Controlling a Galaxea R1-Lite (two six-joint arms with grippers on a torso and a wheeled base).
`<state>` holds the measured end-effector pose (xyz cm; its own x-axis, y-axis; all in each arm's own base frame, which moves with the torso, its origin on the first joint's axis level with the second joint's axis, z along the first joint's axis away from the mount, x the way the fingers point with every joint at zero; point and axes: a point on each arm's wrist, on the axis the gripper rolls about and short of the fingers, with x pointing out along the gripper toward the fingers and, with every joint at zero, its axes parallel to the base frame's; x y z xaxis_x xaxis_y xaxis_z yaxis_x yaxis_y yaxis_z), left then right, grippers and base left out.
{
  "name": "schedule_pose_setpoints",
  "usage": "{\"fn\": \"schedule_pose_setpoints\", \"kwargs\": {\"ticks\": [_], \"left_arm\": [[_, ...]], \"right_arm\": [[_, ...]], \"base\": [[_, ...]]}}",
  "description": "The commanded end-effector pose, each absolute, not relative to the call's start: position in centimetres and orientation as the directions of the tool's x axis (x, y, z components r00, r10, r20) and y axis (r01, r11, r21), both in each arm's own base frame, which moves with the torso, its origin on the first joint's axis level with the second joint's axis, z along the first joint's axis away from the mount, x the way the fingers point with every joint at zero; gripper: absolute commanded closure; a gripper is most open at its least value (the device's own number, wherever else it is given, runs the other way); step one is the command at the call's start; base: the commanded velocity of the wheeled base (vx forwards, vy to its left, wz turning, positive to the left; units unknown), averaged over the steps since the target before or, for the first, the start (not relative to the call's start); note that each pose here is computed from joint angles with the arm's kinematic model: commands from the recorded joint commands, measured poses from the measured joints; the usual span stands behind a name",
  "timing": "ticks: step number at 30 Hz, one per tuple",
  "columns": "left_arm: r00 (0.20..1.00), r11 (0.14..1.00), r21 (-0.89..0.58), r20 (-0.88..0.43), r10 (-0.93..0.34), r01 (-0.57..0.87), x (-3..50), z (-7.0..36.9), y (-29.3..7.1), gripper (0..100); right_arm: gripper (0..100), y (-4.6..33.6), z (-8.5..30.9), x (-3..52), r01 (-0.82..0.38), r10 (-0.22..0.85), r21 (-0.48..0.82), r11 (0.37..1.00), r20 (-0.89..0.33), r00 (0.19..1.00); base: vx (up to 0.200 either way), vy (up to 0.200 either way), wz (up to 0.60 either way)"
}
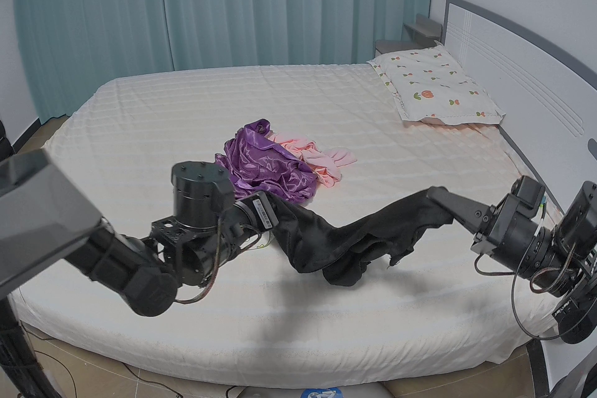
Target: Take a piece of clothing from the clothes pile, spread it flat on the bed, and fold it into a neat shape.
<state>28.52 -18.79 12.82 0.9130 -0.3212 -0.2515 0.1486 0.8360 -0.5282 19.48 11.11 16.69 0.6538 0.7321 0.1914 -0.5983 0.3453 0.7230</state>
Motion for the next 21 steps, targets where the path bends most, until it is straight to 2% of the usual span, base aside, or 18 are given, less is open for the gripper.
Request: {"fn": "schedule_pose_setpoints", "kwargs": {"ticks": [1,2,3,4,8,12,18,21], "left_arm": [[0.911,0.732,-0.659,-0.174,-0.375,0.175,23.3,16.5,-16.8,100],[0.911,0.732,-0.659,-0.174,-0.375,0.175,23.3,16.5,-16.8,100],[0.887,0.742,-0.652,-0.241,-0.395,0.154,22.2,14.7,-16.7,100],[0.878,0.750,-0.645,-0.267,-0.398,0.144,22.0,14.0,-16.7,100],[0.863,0.741,-0.664,-0.315,-0.395,0.096,22.0,12.6,-16.8,100],[0.834,0.696,-0.714,-0.339,-0.435,0.074,21.6,12.2,-16.7,100],[0.790,0.693,-0.718,-0.388,-0.474,0.063,21.0,11.0,-16.4,100],[0.780,0.670,-0.741,-0.390,-0.489,0.049,20.9,10.9,-16.4,100]], "right_arm": [[100,11.7,16.3,19.5,-0.614,0.761,0.718,0.328,0.184,0.622],[100,11.7,16.3,19.5,-0.614,0.761,0.718,0.328,0.184,0.622],[100,12.2,14.4,20.3,-0.554,0.766,0.753,0.355,0.106,0.634],[100,12.3,13.8,20.6,-0.537,0.767,0.761,0.364,0.081,0.636],[100,12.8,12.2,21.0,-0.481,0.774,0.792,0.376,0.017,0.633],[100,13.0,11.3,20.8,-0.446,0.770,0.806,0.390,-0.020,0.638],[100,12.9,10.7,20.8,-0.412,0.750,0.812,0.413,-0.047,0.660],[100,12.9,10.5,20.8,-0.401,0.748,0.815,0.418,-0.058,0.661]], "base": [[0.000,0.000,0.00],[0.000,0.000,0.00],[0.000,0.000,0.00],[0.000,0.000,0.00],[0.000,0.000,0.00],[0.000,0.000,0.00],[0.000,0.000,0.00],[-0.200,0.000,0.00]]}}
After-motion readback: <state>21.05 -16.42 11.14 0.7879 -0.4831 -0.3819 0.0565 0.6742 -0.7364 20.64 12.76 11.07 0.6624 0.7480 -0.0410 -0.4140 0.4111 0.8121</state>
